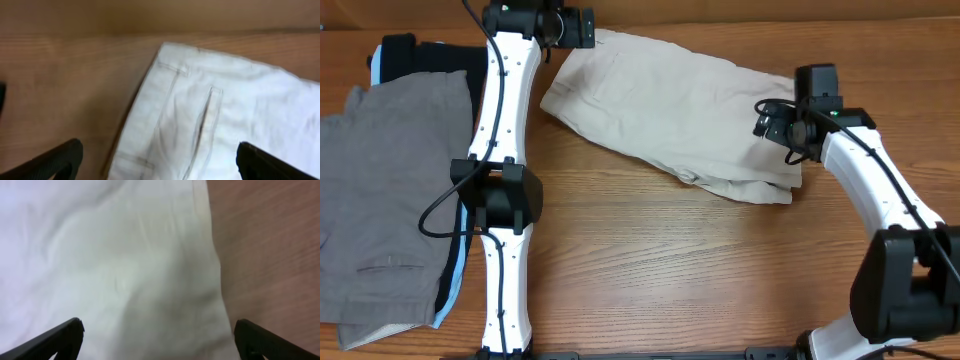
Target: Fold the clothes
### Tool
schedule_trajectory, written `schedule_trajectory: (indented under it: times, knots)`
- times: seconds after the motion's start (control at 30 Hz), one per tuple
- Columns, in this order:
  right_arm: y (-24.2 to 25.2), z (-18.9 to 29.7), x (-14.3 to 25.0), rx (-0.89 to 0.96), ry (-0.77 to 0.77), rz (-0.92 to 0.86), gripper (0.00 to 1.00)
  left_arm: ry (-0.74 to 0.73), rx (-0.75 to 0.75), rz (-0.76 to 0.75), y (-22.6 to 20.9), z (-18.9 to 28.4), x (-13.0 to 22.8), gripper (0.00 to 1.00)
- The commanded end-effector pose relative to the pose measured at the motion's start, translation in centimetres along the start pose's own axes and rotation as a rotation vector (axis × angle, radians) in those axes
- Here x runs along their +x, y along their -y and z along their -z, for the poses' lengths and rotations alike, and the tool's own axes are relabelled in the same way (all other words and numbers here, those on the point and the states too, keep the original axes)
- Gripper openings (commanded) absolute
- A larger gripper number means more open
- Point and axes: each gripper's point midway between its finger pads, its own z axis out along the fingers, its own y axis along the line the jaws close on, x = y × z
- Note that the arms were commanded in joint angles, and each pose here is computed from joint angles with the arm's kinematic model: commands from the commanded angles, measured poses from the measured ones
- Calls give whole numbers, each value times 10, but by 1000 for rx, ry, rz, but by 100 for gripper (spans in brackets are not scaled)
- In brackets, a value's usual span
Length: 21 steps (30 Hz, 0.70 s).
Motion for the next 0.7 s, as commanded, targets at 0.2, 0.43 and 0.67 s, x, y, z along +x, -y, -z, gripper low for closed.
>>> schedule_trajectory:
  times: [0.2,0.43,0.67]
  knots:
    - [-31,33,43,-187,-171,42,100,-115,13,-140,4,68,25,100]
    - [-47,-15,78,-186,-223,103,44,-199,-2,-163,-9,37,45,100]
    - [-39,-51,105,-150,-278,53,4,-163,-50,-233,-20,36,35,100]
